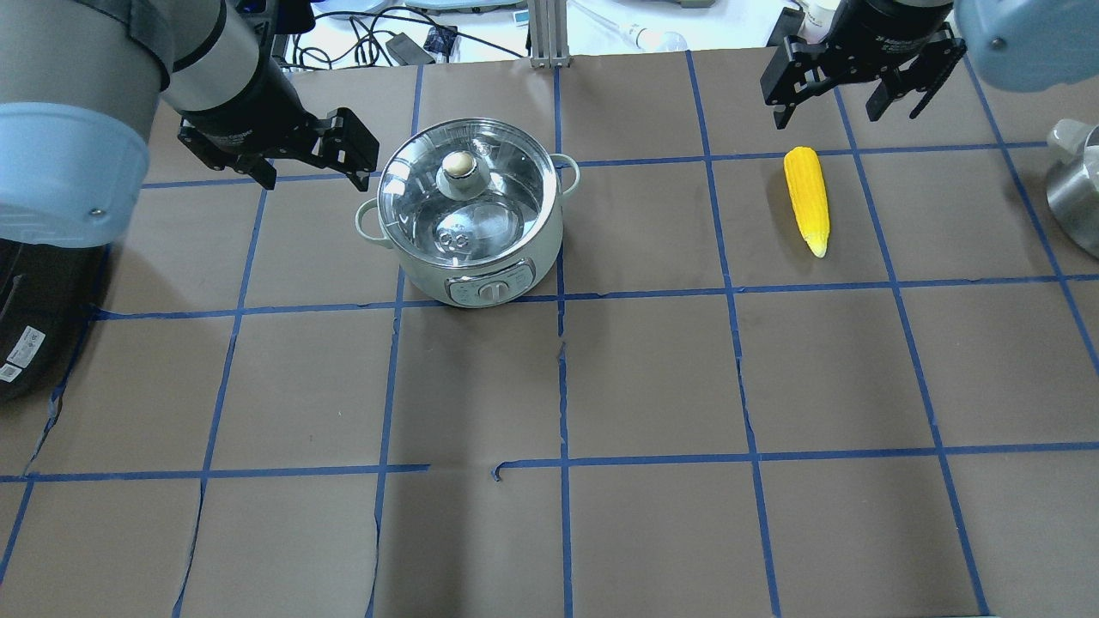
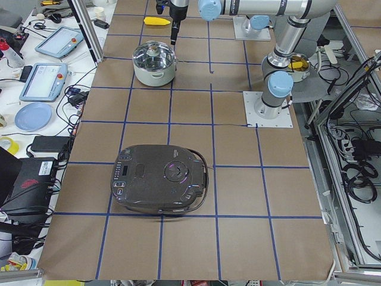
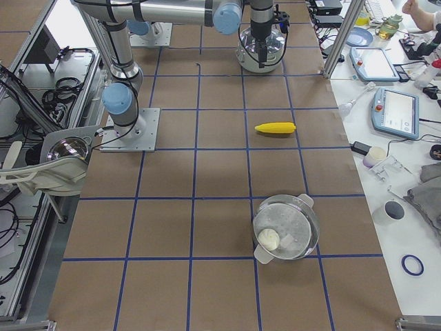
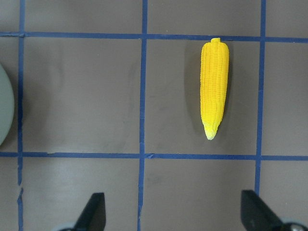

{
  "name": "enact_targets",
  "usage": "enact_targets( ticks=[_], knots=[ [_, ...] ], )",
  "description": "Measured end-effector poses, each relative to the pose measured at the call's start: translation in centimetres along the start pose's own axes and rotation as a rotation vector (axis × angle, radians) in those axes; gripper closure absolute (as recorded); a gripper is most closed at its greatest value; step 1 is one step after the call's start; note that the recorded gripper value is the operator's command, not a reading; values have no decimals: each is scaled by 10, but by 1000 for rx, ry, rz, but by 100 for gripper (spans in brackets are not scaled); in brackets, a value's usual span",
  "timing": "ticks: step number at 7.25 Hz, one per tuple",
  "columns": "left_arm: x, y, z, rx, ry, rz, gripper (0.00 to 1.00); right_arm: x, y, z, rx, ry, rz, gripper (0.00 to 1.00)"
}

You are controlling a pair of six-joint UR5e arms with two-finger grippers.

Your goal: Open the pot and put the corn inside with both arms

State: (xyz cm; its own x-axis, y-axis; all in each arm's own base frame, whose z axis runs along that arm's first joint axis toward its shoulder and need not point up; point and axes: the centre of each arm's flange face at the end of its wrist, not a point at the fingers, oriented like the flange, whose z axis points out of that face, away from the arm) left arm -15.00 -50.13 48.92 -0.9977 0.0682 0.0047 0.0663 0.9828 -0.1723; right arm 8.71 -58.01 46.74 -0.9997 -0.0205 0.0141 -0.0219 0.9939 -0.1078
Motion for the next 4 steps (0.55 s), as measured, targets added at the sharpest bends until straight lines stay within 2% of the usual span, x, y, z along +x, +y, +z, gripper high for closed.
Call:
enact_targets(
  ticks=[2,4],
  knots=[
    [-5,-15,16,-25,-3,-38,0,27,-37,60,-13,-2,31,0],
    [-5,-39,48,-67,2,-78,0,48,-70,134,-11,2,38,0]
  ],
)
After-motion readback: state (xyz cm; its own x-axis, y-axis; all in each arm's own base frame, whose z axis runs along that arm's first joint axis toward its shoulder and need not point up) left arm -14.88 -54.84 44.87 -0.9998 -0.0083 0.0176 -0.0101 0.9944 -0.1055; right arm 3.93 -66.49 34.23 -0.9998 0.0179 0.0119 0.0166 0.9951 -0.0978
